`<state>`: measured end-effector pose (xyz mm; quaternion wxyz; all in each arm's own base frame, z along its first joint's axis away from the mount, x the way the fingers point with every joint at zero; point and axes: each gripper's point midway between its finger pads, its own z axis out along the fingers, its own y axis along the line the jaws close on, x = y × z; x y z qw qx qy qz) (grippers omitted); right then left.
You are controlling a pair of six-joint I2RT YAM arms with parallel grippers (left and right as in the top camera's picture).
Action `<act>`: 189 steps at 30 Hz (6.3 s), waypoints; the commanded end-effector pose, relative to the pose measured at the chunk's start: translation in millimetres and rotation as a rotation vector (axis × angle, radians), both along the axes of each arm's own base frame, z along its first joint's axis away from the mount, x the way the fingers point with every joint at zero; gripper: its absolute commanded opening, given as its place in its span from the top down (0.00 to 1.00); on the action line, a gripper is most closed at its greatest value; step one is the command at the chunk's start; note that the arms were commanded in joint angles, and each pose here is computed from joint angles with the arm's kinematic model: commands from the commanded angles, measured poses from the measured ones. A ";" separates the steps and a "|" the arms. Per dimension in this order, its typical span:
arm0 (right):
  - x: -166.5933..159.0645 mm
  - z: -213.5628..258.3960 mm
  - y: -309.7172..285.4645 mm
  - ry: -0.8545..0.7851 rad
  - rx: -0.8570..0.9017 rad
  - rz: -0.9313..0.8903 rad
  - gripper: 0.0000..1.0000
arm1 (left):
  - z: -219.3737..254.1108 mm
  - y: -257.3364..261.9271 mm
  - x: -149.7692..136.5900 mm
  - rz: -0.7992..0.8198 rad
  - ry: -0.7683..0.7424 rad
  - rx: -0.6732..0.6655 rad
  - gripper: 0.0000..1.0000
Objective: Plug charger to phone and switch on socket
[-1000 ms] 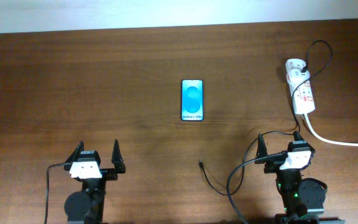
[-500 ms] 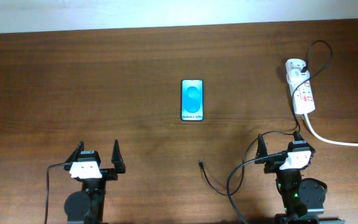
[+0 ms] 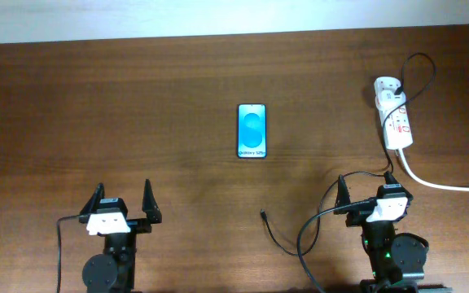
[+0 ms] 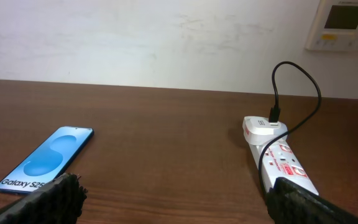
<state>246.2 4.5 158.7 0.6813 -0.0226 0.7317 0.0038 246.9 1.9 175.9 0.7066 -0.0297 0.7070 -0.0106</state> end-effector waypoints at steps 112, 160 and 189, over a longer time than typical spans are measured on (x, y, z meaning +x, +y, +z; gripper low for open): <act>-0.1 -2.8 -3.6 0.006 0.007 -0.020 0.02 | -193.5 -287.0 182.0 -0.218 1.344 0.072 0.01; -0.1 -2.9 -3.6 0.006 0.007 -0.020 0.02 | -159.9 -276.4 192.7 -0.332 1.412 0.266 0.01; -0.1 -2.8 -3.6 0.006 0.007 -0.020 0.02 | -194.6 -265.4 161.3 -0.283 1.564 0.332 0.01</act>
